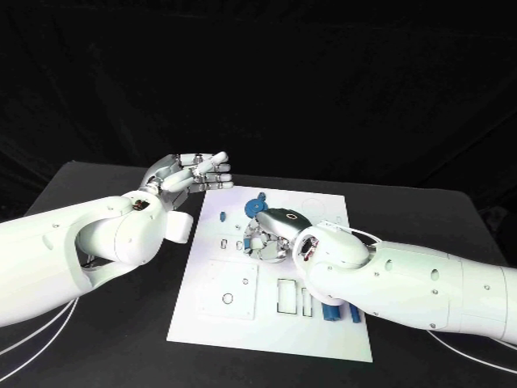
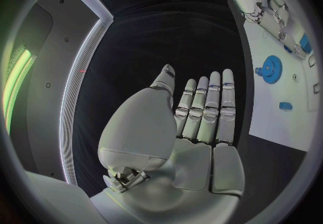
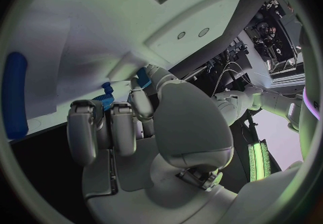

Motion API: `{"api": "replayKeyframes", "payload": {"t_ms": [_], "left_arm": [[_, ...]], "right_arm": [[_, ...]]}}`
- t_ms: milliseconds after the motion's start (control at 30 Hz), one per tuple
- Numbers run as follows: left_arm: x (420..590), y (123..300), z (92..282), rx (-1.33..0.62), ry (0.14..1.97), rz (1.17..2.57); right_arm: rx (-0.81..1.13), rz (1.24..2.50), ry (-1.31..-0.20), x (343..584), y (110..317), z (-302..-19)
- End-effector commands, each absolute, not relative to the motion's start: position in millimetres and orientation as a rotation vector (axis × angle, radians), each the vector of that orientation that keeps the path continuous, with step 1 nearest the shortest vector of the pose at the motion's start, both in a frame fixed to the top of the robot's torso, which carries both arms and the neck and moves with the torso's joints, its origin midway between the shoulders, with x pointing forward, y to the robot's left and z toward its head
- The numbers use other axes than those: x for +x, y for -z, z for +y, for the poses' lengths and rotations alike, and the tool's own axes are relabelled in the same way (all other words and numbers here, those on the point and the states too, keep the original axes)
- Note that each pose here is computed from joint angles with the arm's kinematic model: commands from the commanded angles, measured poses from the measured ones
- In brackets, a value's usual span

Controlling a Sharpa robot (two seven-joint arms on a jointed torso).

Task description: Assemble the parts on the task board

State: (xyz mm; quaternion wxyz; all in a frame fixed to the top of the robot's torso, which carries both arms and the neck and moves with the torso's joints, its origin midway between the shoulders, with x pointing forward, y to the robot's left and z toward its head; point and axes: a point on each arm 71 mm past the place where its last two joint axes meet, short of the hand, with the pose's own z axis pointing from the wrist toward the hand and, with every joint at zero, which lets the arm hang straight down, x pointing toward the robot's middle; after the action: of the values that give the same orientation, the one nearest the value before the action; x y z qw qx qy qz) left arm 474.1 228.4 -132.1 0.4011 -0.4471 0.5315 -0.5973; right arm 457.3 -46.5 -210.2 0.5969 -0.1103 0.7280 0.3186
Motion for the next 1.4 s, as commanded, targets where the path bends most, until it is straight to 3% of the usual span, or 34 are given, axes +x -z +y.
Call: {"api": "replayKeyframes", "payload": {"t_ms": [33, 500, 700, 867, 1000, 1200, 1400], "left_arm": [[473.7, 131.1, 226.4, -1.124, 1.533, 1.351], [474.1, 131.4, 227.0, -1.124, 1.533, 1.354], [475.1, 133.8, 227.9, -1.123, 1.513, 1.387], [477.3, 139.8, 228.8, -1.031, 1.432, 1.521], [482.0, 148.9, 229.9, -0.946, 1.318, 1.67], [487.1, 162.9, 226.2, -0.669, 1.045, 1.962], [504.4, 152.5, 217.5, -0.399, 0.741, 2.113]], "right_arm": [[-0.264, 1.699, -0.719, 457, 213, -47], [-0.24, 1.664, -0.751, 455, 209, -49], [-0.206, 1.613, -0.824, 447, 201, -58], [-0.109, 1.563, -1.01, 441, 177, -81], [0.023, 1.594, -1.097, 444, 157, -113], [0.184, 1.627, -1.09, 448, 141, -161], [0.332, 1.651, -1.052, 454, 139, -192]]}}
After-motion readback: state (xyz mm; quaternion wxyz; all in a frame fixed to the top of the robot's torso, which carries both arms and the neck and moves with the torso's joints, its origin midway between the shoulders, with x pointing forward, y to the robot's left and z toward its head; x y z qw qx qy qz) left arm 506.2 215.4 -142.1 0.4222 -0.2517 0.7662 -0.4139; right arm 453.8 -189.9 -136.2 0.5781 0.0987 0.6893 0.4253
